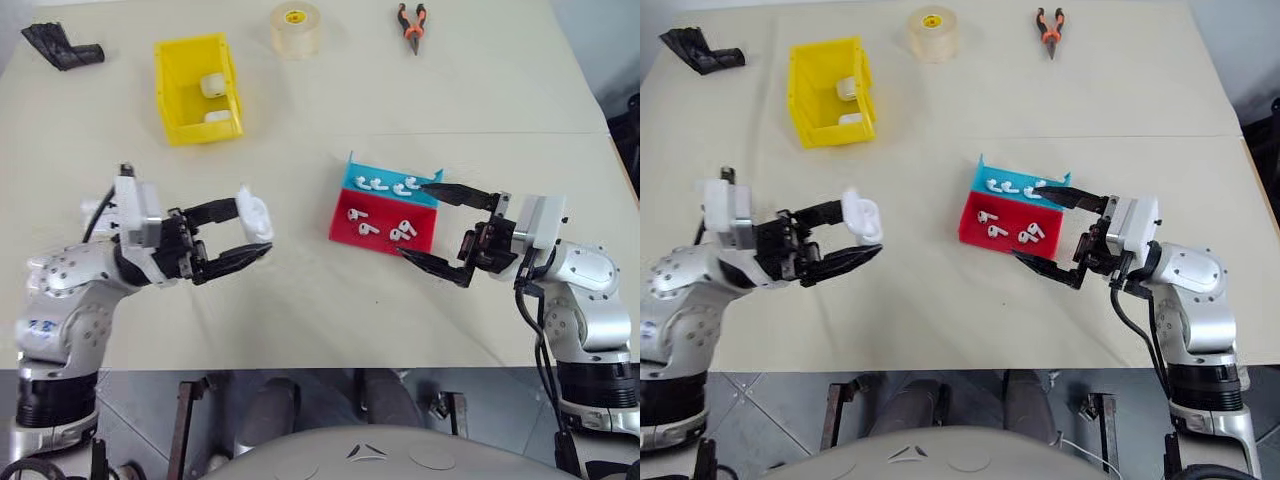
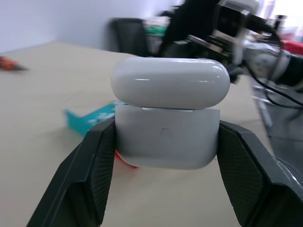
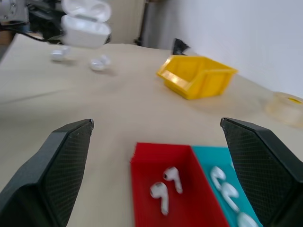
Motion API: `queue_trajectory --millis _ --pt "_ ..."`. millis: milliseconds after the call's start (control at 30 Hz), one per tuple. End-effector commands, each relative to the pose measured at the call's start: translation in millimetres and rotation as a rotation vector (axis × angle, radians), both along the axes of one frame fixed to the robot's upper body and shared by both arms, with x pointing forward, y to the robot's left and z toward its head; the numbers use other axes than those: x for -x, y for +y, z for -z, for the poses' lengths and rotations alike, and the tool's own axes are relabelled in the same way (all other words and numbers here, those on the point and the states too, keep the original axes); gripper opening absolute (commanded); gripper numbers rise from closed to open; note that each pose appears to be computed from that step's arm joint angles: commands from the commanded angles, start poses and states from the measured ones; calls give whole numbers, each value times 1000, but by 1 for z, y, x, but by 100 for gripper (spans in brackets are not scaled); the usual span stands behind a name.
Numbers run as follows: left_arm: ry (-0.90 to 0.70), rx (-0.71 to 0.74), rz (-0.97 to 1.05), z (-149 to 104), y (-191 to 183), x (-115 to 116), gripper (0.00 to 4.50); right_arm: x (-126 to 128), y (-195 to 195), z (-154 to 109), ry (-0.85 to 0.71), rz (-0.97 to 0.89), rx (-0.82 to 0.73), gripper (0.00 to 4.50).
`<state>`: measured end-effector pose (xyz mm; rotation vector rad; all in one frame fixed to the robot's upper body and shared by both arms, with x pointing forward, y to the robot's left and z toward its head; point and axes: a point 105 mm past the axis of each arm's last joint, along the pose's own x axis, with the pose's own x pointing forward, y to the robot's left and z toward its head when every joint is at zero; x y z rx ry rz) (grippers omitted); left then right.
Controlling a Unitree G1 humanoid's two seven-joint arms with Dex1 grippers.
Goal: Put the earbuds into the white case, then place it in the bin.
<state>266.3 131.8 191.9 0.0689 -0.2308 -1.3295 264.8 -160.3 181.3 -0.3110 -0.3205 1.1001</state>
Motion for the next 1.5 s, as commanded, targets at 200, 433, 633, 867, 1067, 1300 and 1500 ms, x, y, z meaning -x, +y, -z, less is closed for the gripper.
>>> queue_trajectory --millis 200,433,633,867,1067,1300,1500 --pt "-78 66 278 12 -55 -19 280 34 -34 -7 -22 207 42 450" --pt "-57 244 395 9 -87 -12 280 65 -59 5 32 381 75 450" --pt "-53 328 366 19 -93 3 280 74 -61 10 87 468 97 450" --pt "-143 303 353 26 -92 11 280 44 -50 17 264 527 190 450" --pt "-148 323 308 27 -86 11 280 24 -30 23 438 523 315 450" --pt "-130 293 343 30 -72 18 280 -6 8 5 566 516 424 450" --pt "-117 259 332 40 -68 17 280 -22 39 0 607 490 556 450"
